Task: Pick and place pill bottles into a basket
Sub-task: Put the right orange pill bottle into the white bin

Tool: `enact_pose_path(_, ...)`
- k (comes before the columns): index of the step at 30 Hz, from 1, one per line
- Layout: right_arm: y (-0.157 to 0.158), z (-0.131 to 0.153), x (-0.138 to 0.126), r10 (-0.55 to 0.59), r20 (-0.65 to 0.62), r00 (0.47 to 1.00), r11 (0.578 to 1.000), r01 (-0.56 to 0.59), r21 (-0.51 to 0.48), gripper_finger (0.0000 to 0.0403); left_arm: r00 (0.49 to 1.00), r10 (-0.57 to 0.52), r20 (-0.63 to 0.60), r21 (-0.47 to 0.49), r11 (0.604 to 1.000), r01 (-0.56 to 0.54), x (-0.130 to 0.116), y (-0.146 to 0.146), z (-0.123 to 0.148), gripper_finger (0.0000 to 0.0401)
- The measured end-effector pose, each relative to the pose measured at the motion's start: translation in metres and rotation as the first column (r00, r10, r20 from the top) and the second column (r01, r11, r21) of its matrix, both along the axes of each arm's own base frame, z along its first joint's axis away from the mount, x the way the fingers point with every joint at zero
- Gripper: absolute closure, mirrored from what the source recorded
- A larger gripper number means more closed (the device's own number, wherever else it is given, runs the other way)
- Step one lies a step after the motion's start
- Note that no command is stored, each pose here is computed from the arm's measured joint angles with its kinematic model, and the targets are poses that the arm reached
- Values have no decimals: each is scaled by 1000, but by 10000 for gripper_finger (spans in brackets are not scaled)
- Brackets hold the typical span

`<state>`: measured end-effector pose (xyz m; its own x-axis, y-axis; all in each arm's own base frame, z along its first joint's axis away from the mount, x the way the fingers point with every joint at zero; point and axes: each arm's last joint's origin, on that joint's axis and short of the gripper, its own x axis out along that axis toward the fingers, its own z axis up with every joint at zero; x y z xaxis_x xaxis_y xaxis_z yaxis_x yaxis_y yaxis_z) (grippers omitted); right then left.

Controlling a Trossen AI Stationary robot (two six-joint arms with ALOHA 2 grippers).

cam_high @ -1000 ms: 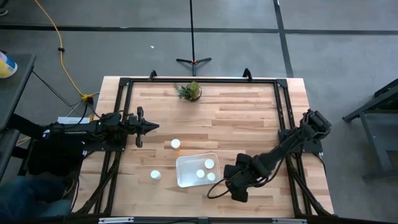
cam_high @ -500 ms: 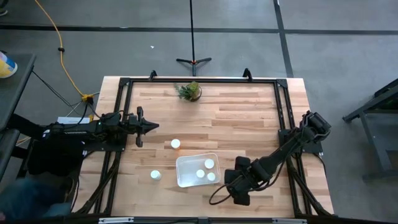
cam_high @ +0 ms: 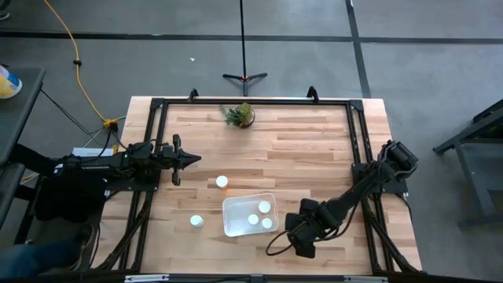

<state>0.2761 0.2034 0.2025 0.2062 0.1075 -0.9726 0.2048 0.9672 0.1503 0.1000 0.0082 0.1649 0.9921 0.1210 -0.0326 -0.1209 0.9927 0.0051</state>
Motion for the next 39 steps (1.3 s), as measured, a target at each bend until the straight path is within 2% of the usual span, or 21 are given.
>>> enact_pose_path(7,1,-13,1,0,43,999,999,-2,36,79,1000,-2,0,0,1000,2,0,0,0,378)
enact_pose_path(13,-1,-22,-2,-5,26,1000,999,4,44,79,1000,-1,0,0,1000,1,0,0,0,375)
enact_pose_path(25,-1,-22,-2,23,65,998,1000,-23,0,80,1000,4,2,0,1000,-4,0,0,0,376)
enact_pose_path(39,3,-29,1,24,48,999,999,-26,39,82,1000,15,1,14,1000,-15,0,0,0,378)
